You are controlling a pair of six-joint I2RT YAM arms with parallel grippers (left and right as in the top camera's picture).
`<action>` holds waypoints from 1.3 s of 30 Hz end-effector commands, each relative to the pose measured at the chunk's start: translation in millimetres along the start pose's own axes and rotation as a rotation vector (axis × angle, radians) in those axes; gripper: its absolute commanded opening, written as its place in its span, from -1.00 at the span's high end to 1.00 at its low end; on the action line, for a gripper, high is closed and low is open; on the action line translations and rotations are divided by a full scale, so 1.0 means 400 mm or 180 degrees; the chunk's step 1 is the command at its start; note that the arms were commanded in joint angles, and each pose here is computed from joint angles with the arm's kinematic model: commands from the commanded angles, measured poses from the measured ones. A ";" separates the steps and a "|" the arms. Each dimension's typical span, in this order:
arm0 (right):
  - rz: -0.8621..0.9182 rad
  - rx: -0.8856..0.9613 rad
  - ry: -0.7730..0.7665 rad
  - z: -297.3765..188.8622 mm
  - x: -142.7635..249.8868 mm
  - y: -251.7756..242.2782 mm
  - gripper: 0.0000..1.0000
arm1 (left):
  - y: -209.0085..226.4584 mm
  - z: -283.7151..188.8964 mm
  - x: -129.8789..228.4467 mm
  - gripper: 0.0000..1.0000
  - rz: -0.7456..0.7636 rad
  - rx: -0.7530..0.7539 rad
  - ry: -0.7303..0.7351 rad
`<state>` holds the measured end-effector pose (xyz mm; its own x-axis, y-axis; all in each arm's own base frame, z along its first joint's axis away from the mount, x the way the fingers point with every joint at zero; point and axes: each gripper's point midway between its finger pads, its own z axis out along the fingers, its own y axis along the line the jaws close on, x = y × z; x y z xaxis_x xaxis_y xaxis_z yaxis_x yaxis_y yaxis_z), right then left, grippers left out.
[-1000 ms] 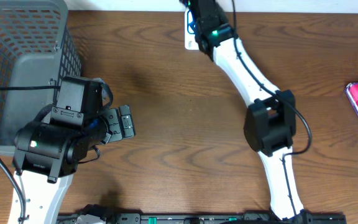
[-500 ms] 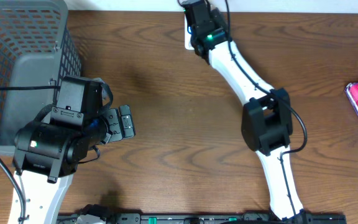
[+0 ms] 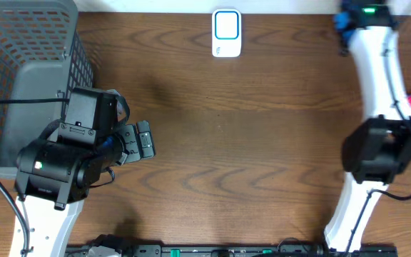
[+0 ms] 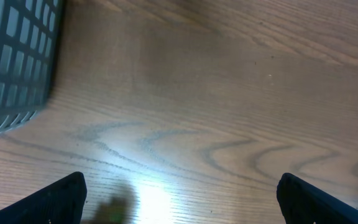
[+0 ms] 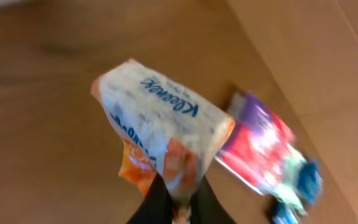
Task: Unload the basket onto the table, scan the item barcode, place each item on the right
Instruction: 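Carry the Kleenex pack to the right edge and release it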
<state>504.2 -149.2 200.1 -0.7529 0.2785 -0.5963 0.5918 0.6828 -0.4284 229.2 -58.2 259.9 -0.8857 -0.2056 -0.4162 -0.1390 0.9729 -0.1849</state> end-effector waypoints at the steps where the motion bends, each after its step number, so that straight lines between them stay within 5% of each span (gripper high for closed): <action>1: 0.0574 0.0030 0.0290 0.057 0.038 -0.064 0.97 | 0.006 0.000 -0.005 -0.96 -0.0030 -0.0043 -0.0019; 8: 0.0937 -0.1088 0.0856 0.175 0.105 0.004 0.97 | 0.006 0.000 -0.005 -0.96 -0.0029 -0.0043 -0.0018; 16: 0.1155 -0.0389 0.0711 0.310 0.168 -0.077 0.95 | 0.006 0.000 -0.005 -0.96 -0.0029 -0.0043 -0.0019; 17: 0.1165 -0.0297 0.0683 0.322 0.173 -0.091 0.91 | 0.006 0.000 -0.005 -0.96 -0.0029 -0.0042 -0.0017; 19: 0.1171 -0.0153 0.0657 0.334 0.175 -0.121 0.42 | 0.006 0.000 -0.005 -0.96 -0.0030 -0.0043 -0.0018; 22: 0.1153 -0.0025 0.0622 0.340 0.172 -0.154 0.37 | 0.006 0.000 -0.005 -0.96 -0.0030 -0.0042 -0.0018; 26: 0.1113 0.0046 0.0605 0.331 0.165 -0.185 -0.42 | 0.006 0.000 -0.005 -0.96 -0.0030 -0.0042 -0.0018; 33: 0.1214 -0.0344 0.0446 0.202 0.101 -0.191 -0.56 | 0.006 0.000 -0.005 -0.95 -0.0029 -0.0043 -0.0019; 39: 0.0775 -0.2072 0.0711 -0.075 0.111 -0.057 -0.80 | 0.006 0.000 -0.005 -0.96 -0.0029 -0.0042 -0.0017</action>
<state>443.5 -200.5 160.9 -0.6154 0.6239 -0.4817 0.7165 0.6975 -0.0118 229.1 -58.2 259.9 -0.8858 -0.2056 -0.4161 -0.1388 0.9728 -0.1852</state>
